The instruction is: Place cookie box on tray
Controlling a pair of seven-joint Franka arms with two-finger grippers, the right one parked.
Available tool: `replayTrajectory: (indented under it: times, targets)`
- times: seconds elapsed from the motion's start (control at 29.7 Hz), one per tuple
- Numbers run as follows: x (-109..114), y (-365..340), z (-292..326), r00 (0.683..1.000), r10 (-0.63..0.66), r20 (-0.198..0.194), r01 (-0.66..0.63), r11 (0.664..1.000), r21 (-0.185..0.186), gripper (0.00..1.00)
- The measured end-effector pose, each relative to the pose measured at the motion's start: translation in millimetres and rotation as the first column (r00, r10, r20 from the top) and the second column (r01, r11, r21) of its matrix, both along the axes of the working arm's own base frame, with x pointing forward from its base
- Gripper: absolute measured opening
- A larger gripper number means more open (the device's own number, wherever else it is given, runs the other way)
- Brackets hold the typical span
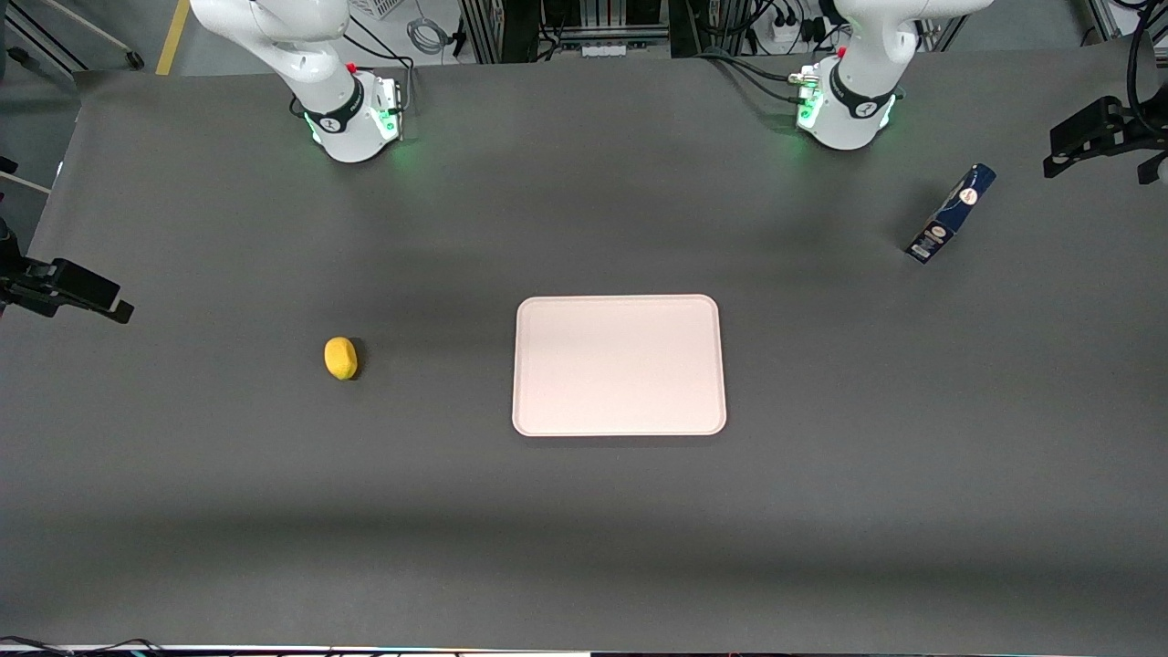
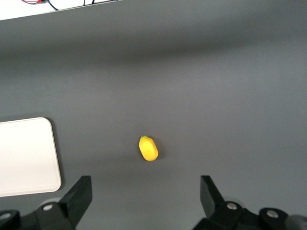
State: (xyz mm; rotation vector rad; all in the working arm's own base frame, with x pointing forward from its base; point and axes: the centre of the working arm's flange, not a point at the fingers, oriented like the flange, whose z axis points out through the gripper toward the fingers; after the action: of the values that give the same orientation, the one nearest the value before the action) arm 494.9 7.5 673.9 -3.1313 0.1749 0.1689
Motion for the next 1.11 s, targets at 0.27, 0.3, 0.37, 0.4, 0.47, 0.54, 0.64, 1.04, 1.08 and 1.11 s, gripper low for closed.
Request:
replayTrajectory:
  times: [0.27, 0.3, 0.37, 0.4, 0.47, 0.54, 0.64, 1.04, 1.08, 1.11]
  targets:
    - [-0.2, 0.0, 0.0, 1.0, 0.001, -0.001, -0.001, 1.0, 0.0, 1.0]
    - [-0.2, 0.0, 0.0, 1.0, 0.001, -0.001, -0.001, 1.0, 0.0, 1.0]
    - [-0.2, 0.0, 0.0, 1.0, 0.001, -0.001, -0.001, 1.0, 0.0, 1.0]
    - [-0.2, 0.0, 0.0, 1.0, 0.001, -0.001, -0.001, 1.0, 0.0, 1.0]
    - [-0.2, 0.0, 0.0, 1.0, 0.001, -0.001, -0.001, 1.0, 0.0, 1.0]
    - [-0.3, 0.0, -0.1, 1.0, 0.001, -0.002, -0.001, 1.0, 0.0, 1.0]
    - [-0.3, 0.0, -0.1, 1.0, 0.001, -0.002, -0.001, 1.0, 0.0, 1.0]
    - [-2.1, 0.1, -1.3, 1.0, 0.001, -0.017, -0.001, 1.0, 0.0, 1.0]
    - [-2.3, 0.1, -1.4, 1.0, 0.001, -0.019, -0.001, 1.0, 0.0, 1.0]
    - [-2.4, 0.1, -1.4, 1.0, 0.001, -0.02, -0.001, 1.0, 0.0, 1.0]
